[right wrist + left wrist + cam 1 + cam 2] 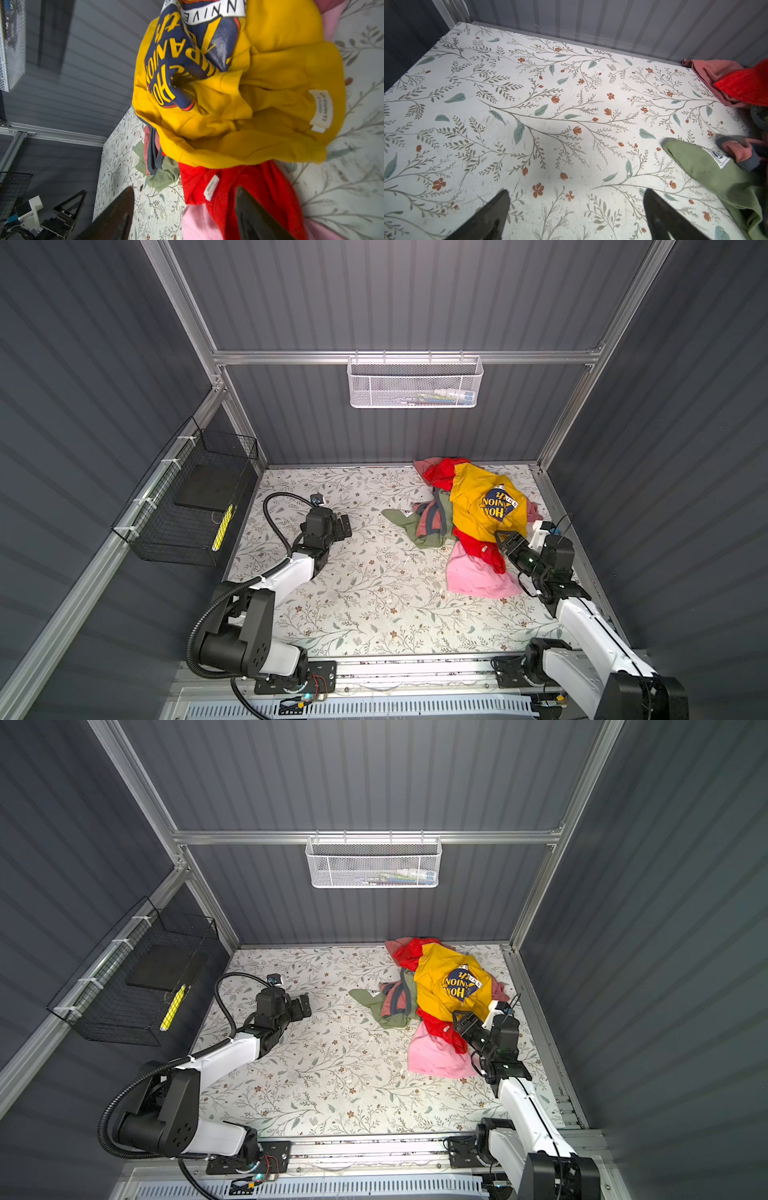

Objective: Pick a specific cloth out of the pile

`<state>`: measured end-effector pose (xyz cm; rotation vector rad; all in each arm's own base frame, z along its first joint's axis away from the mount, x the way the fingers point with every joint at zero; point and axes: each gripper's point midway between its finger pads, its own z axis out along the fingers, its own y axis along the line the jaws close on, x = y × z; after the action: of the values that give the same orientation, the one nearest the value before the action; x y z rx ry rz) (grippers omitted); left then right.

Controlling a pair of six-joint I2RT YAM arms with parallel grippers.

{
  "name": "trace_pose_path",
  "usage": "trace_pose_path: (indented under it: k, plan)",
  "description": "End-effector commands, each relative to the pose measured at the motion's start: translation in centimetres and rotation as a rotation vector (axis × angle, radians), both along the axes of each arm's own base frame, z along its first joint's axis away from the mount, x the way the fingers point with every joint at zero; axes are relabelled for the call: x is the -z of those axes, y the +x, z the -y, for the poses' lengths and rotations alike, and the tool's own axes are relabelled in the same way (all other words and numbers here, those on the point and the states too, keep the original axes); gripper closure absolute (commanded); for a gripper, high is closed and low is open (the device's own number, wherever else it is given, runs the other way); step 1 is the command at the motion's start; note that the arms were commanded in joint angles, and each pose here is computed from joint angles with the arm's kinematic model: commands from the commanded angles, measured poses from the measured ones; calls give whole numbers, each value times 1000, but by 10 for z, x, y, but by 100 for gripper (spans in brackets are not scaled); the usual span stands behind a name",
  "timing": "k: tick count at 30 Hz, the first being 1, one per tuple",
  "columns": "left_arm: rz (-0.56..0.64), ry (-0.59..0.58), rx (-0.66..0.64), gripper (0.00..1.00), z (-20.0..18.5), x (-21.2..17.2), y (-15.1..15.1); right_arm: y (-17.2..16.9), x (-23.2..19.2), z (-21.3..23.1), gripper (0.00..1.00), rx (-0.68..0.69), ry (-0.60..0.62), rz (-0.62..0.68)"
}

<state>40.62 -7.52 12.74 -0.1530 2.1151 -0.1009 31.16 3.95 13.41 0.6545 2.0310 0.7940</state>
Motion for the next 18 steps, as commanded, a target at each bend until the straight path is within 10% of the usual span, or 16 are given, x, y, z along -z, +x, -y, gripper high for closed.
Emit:
trace_pose_path:
  k: [1,18]
  plan:
    - [3,-10,-23,0,-3,-2,2,-17,29,-10,27,-27,13,-133]
    - [-5,-3,-44,0,-9,-2,-7,12,58,-27,46,-103,-126,-282]
